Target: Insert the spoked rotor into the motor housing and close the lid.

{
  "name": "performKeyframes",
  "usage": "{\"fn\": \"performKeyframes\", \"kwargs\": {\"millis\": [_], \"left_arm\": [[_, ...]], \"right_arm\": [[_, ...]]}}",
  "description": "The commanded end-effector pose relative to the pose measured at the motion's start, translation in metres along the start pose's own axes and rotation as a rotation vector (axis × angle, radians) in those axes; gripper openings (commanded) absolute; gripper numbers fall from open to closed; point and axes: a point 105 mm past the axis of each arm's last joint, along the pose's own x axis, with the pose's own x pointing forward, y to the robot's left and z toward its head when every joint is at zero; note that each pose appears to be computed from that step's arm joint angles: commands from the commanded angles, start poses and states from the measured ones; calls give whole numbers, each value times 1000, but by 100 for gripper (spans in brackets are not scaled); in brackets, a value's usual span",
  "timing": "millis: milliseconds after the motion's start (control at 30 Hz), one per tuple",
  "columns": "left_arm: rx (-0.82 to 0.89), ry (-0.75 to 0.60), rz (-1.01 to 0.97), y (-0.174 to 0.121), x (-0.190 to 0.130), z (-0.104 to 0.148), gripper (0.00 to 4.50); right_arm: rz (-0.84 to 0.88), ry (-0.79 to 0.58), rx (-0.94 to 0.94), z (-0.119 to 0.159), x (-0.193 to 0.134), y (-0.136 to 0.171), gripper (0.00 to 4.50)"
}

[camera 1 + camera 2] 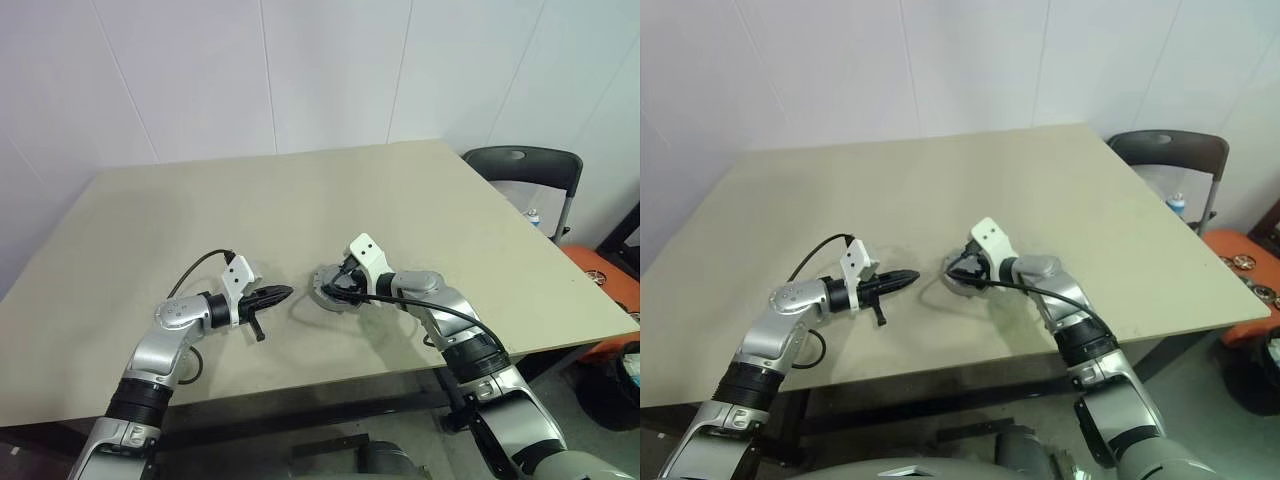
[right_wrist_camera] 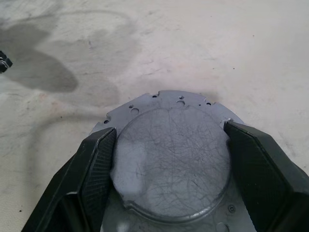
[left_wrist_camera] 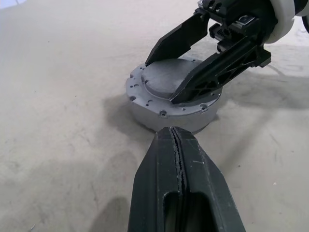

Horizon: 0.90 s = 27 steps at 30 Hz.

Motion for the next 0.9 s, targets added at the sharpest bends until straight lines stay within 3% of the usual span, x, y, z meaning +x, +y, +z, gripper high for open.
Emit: {"fn": "performKeyframes", "kwargs": {"millis": [33, 400, 767, 900], "left_arm": [[42, -28, 12, 6, 2, 14, 0], [18, -79, -97, -2, 58, 22, 0], [94, -21, -172, -6, 104, 20, 0], [99, 77, -223, -10, 106, 6, 0]], "right_arm": [[-28, 103, 17, -25, -2, -5, 318], [-44, 99, 14, -24, 0, -8, 318], [-45, 86, 17, -21, 1, -5, 318], [-36, 92, 16, -22, 0, -4, 318]]}}
